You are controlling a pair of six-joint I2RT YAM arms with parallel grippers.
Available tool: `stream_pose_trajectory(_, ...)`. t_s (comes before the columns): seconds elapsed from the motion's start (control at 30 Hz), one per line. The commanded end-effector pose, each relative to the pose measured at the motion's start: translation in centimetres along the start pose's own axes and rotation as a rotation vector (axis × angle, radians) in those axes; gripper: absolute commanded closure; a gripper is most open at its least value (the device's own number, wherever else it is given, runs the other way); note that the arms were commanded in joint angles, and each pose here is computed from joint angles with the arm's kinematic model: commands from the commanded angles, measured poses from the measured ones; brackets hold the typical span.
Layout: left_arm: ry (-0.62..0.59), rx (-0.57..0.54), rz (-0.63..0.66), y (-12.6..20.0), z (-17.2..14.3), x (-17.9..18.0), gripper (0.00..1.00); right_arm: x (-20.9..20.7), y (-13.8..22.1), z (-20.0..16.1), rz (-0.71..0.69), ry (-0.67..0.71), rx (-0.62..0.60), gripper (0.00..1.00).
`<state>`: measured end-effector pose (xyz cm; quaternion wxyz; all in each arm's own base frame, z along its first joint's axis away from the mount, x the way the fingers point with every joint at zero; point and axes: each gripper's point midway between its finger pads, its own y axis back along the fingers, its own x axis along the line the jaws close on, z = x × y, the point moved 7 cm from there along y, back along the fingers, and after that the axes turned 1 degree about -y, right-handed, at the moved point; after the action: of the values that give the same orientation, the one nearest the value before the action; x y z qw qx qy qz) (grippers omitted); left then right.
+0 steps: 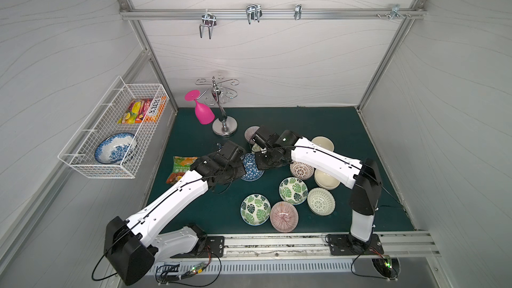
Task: Stack the bowls
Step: Pick up the bowl from the center of the board, then place the bowl on the bowl.
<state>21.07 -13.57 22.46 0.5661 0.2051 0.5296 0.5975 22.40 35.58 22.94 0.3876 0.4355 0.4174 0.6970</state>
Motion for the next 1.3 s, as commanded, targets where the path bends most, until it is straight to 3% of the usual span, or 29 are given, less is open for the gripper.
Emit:
stream_pose_trajectory(0.0, -0.006, -0.07, -0.088, 1.2, 1.7, -2.2, 1.0, -0.7, 0.7, -0.1, 0.0, -0.005, 0.004, 0.96)
stream_pose_trajectory(0.03, -0.018, -0.068, -0.106, 1.3, 1.8, -2.5, 0.99, -0.9, 0.9, 0.1, 0.014, -0.019, -0.001, 0.97)
stream_pose_trajectory(0.07, -0.033, -0.067, -0.122, 1.3, 1.8, -2.8, 0.89, -1.2, 1.0, 0.2, 0.03, -0.033, -0.003, 0.99)
stream_pose_trajectory(0.17, -0.065, -0.093, -0.167, 2.1, 2.0, -3.1, 0.49, -2.4, 1.8, 0.8, 0.085, -0.082, -0.023, 1.0)
stream_pose_trajectory(0.27, -0.084, -0.147, -0.191, 3.3, 2.2, -2.7, 0.03, -4.6, 3.4, 1.6, 0.099, -0.128, -0.068, 1.0)
stream_pose_trajectory(0.53, -0.156, -0.284, -0.132, 3.7, 1.2, 1.1, 0.0, -12.7, 6.1, 4.2, 0.071, -0.25, -0.118, 1.0)
stream_pose_trajectory(0.67, -0.199, -0.362, -0.202, 2.9, 0.5, 2.1, 0.0, -16.2, 5.7, 5.8, 0.041, -0.282, -0.136, 1.0)
stream_pose_trajectory(0.87, -0.244, -0.281, -0.3, 0.6, -1.5, 2.2, 0.0, -19.6, 3.7, 8.3, 0.035, -0.325, -0.126, 1.0)
stream_pose_trajectory(1.27, -0.117, -0.239, -0.364, -1.1, -1.1, 3.9, 0.0, -21.5, -1.9, 9.8, -0.025, -0.318, -0.056, 1.0)
